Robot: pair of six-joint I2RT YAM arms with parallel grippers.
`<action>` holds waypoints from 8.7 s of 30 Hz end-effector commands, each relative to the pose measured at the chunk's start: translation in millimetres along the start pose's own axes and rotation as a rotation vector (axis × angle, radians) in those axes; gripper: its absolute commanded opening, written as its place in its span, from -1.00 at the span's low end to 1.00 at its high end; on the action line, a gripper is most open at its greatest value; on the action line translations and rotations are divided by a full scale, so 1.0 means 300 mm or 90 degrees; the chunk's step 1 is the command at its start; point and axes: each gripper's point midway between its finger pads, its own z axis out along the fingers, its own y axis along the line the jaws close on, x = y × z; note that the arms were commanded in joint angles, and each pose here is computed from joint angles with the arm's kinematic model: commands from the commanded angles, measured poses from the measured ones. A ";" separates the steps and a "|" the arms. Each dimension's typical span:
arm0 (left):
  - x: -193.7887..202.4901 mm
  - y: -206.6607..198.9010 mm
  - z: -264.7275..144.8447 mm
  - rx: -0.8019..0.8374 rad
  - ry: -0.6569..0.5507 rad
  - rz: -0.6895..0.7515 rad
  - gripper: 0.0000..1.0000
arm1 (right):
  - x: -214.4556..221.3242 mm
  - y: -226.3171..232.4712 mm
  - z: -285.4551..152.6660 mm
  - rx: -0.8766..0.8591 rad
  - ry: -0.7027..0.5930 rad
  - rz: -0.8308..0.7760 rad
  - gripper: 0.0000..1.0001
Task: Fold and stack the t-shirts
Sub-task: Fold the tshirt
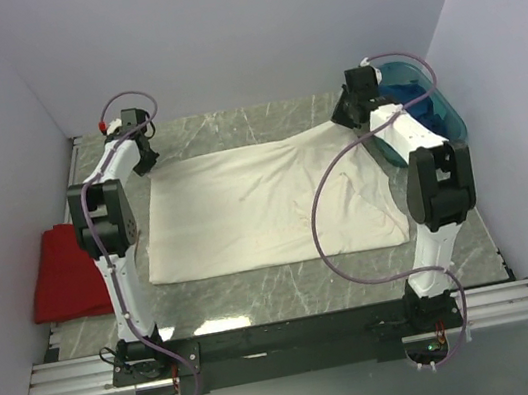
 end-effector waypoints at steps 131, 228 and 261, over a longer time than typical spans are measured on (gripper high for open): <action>0.655 0.002 -0.434 0.201 0.133 0.014 -0.56 | 0.560 0.043 -0.109 0.038 0.155 -0.201 -0.10; 1.104 -0.536 -1.012 0.588 0.120 0.445 0.01 | 0.414 -0.269 -0.352 0.042 0.049 -0.033 -0.05; 1.199 -0.510 -0.999 0.556 0.140 0.472 -0.85 | 0.518 -0.286 -0.407 0.002 0.087 -0.010 -1.00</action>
